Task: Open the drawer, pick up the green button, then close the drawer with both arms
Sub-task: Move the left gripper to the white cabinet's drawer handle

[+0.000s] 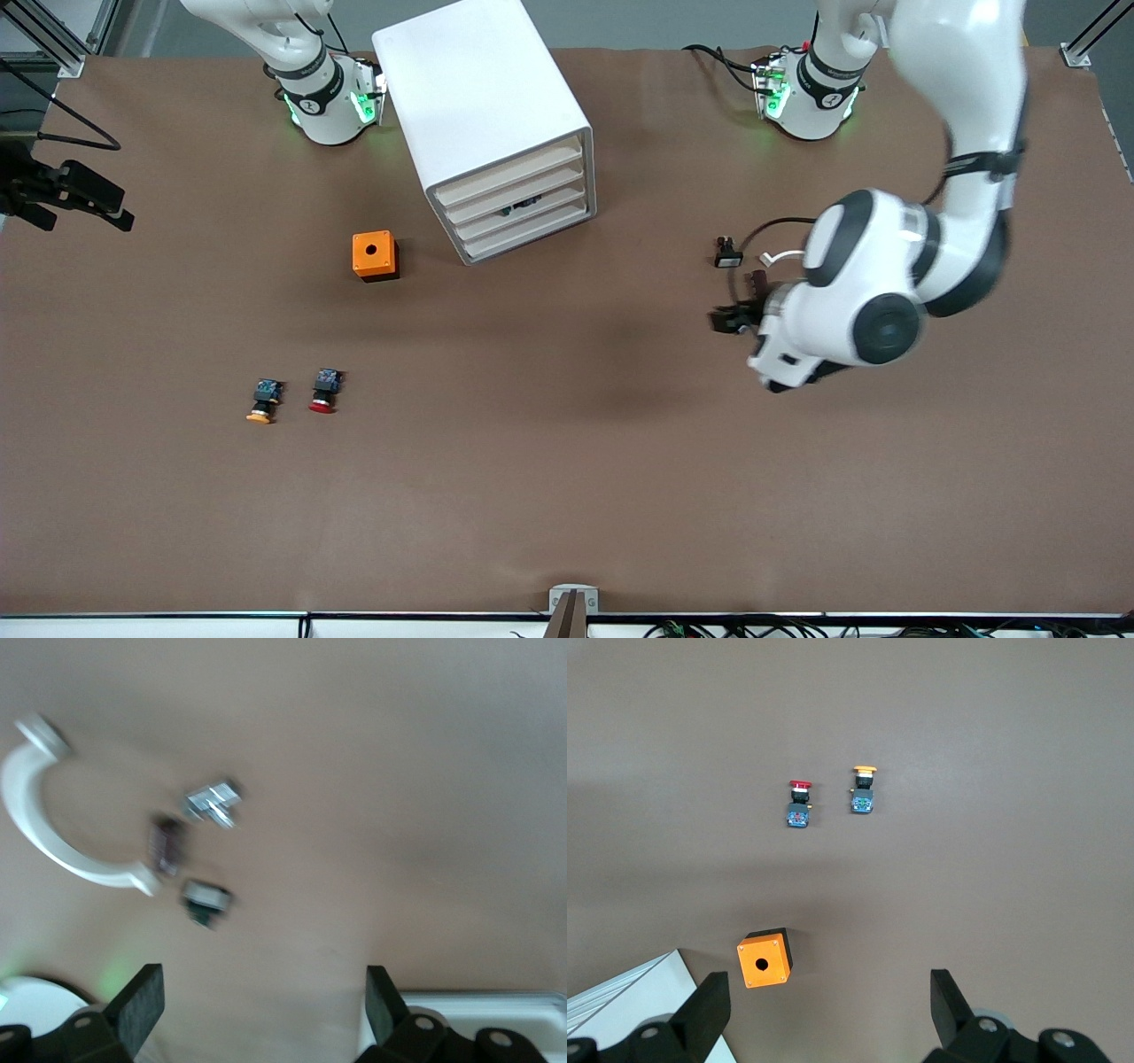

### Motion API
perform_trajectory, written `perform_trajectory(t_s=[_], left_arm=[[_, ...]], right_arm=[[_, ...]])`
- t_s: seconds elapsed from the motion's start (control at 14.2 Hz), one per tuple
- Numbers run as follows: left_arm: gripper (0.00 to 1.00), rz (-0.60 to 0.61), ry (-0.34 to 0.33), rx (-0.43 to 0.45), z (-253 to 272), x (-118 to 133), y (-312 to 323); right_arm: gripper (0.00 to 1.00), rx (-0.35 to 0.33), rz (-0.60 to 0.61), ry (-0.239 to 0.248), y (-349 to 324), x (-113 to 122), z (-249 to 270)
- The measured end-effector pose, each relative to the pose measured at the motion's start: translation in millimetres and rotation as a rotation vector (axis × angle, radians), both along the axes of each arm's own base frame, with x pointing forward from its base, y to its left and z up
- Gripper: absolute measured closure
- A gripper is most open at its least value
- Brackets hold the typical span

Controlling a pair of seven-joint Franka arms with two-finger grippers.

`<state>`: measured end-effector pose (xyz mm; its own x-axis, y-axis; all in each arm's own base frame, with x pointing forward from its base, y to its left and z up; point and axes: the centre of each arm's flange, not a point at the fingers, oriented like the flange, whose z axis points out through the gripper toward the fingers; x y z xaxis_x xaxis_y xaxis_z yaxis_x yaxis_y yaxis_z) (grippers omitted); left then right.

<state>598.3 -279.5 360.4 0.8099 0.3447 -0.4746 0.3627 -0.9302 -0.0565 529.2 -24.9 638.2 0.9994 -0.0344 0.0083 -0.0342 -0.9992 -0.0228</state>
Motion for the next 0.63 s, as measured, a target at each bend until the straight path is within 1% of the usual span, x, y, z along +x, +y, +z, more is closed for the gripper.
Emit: perform_trajectory(t_s=[0.14,0.35,0.63], left_arm=[[0.0,0.124,0.077,0.013,-32,-10,-40],[0.0,0.404,0.217,0.062,-70,-15,-80],[0.0,0.723,0.448,0.165,-104,-22,-100]], right_arm=[[0.0,0.0,0.001,-0.001,0,0,0],[0.0,0.0,0.002,-0.001,1,0,0],[0.0,0.0,0.002,-0.009,1,0,3]])
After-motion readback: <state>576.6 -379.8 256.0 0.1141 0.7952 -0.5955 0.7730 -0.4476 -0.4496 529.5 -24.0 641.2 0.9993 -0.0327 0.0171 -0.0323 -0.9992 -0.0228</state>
